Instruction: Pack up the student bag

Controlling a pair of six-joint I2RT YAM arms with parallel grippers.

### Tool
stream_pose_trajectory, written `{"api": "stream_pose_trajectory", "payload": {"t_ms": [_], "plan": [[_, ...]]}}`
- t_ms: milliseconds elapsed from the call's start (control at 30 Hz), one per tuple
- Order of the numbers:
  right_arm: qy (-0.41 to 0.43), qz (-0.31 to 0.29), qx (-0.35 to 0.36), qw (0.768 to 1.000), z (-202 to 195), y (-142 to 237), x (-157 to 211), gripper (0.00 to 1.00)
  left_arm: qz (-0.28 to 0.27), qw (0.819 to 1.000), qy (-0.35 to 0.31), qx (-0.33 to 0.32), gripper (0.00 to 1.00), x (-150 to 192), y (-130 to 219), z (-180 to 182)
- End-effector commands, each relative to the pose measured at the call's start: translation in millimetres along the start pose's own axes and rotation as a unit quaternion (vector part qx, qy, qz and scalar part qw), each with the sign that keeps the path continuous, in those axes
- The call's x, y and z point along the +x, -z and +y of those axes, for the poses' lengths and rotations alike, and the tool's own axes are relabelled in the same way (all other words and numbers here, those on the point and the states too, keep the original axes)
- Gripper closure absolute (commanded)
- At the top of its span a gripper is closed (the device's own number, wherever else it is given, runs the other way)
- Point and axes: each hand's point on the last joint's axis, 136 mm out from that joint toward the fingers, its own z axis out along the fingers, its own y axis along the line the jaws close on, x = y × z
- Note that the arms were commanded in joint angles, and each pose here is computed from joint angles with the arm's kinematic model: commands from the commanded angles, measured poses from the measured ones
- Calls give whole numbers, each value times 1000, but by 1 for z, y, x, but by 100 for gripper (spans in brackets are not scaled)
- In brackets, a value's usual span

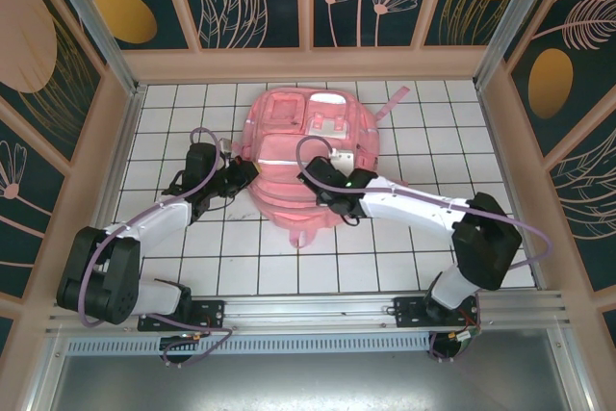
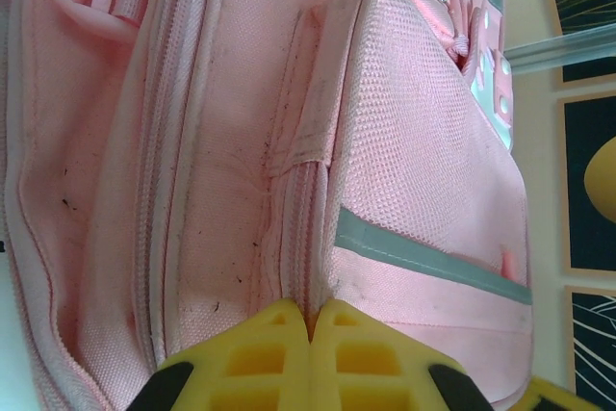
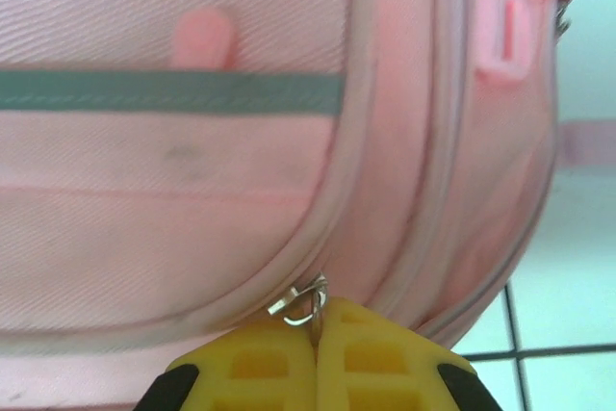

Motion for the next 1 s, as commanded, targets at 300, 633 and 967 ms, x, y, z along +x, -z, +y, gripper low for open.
{"api": "stream_pose_trajectory", "payload": {"t_ms": [300,633,967], "plan": [[250,-40,10,967,-38,-22,-61,100,-69,989,-52,-122,100,-32,12,43],[314,-46,9,948,-45,-44,-111,100,-31,979,-113,-167,100,-24,13,63],[293,-41,-75,952,-9,-46,-126,100,-31,981,-116,-154,100,-25,12,55]]}}
